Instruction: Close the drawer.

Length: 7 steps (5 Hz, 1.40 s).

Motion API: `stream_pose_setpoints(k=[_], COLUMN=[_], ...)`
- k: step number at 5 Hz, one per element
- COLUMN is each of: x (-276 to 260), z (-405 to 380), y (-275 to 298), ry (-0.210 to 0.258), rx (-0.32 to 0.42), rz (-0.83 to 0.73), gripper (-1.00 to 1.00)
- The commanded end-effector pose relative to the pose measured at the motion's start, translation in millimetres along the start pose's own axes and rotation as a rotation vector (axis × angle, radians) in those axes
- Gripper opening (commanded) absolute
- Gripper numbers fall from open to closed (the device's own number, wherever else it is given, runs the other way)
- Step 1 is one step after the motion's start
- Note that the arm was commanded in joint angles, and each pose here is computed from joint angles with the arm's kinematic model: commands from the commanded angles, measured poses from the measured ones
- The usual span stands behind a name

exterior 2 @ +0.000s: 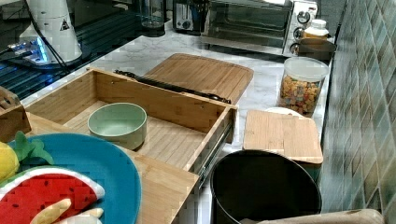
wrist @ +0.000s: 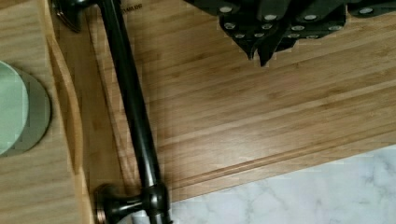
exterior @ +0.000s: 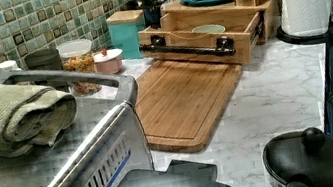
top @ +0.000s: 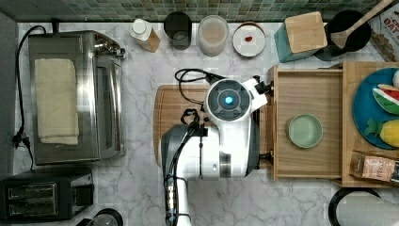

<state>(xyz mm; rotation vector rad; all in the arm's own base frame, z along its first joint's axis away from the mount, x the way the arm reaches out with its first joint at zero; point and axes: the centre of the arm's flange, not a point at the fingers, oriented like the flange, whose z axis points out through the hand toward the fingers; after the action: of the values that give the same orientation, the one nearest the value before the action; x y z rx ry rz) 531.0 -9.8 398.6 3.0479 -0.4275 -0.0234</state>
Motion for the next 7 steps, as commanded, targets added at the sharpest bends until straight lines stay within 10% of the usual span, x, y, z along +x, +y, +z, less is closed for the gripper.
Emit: stream_pose_setpoints(k=[1, 3, 4, 7], x=[-35, -20, -24, 3], z=[35, 68, 92, 120], y=[-65, -51, -40, -9], ry=[0.065, 0.021, 0.081, -0.016], rx=[-0.081, -0.163, -0.152, -0.146], rz=[-0.249, -0.279, -0.299, -0.282], gripper=[-1.00, -1.00, -1.00, -1.00])
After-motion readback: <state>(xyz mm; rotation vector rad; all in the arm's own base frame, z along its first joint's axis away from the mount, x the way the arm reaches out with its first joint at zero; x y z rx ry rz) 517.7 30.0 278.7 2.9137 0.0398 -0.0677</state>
